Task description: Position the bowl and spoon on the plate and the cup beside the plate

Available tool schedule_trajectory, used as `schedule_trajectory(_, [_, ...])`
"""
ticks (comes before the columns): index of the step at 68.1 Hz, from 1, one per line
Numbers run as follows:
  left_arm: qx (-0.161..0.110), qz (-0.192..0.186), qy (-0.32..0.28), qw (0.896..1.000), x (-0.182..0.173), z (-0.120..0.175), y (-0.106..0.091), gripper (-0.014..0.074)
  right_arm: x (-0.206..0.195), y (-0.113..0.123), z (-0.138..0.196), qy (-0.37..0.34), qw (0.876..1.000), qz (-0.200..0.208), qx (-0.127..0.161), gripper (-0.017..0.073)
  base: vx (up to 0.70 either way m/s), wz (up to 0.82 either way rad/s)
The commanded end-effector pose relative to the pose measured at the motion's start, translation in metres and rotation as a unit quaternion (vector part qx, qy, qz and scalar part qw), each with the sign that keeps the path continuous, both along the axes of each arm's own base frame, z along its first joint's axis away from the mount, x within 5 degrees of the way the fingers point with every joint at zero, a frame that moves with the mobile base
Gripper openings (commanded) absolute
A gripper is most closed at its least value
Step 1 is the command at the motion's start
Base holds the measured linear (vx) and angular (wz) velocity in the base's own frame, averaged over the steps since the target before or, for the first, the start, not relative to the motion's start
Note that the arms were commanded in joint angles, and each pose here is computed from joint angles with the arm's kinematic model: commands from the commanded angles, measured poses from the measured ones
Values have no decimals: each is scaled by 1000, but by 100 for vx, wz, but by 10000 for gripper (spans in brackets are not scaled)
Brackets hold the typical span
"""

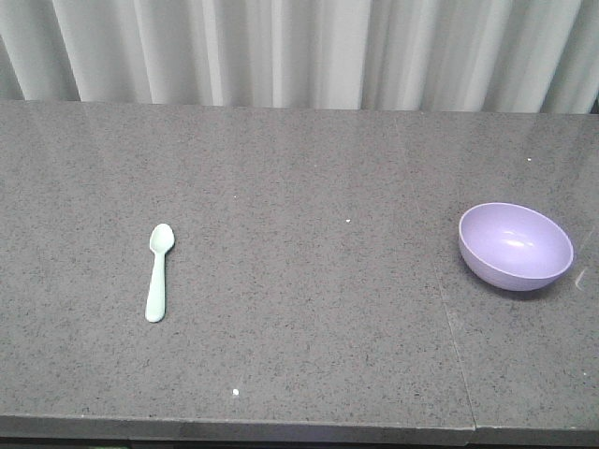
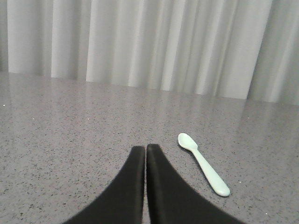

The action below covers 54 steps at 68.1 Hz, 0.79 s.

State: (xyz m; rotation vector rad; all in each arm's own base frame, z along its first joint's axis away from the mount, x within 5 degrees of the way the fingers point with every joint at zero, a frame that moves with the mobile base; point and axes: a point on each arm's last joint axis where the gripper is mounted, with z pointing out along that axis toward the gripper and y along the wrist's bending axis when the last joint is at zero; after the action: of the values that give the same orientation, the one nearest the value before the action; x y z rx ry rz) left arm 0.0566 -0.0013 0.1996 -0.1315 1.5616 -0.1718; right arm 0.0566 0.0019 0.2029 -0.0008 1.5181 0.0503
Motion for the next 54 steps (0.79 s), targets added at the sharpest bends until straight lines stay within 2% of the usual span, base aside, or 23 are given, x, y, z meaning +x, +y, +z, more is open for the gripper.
schedule_trajectory(1, [-9, -6, -54, 999, -3, 14, -1, -6, -1, -1, 3, -34, 999, -6, -3, -10, 0, 0])
schedule_trajectory(54, [-10, -6, -58, 998, -3, 16, -1, -6, -1, -1, 4, -37, 999, -6, -3, -10, 0, 0])
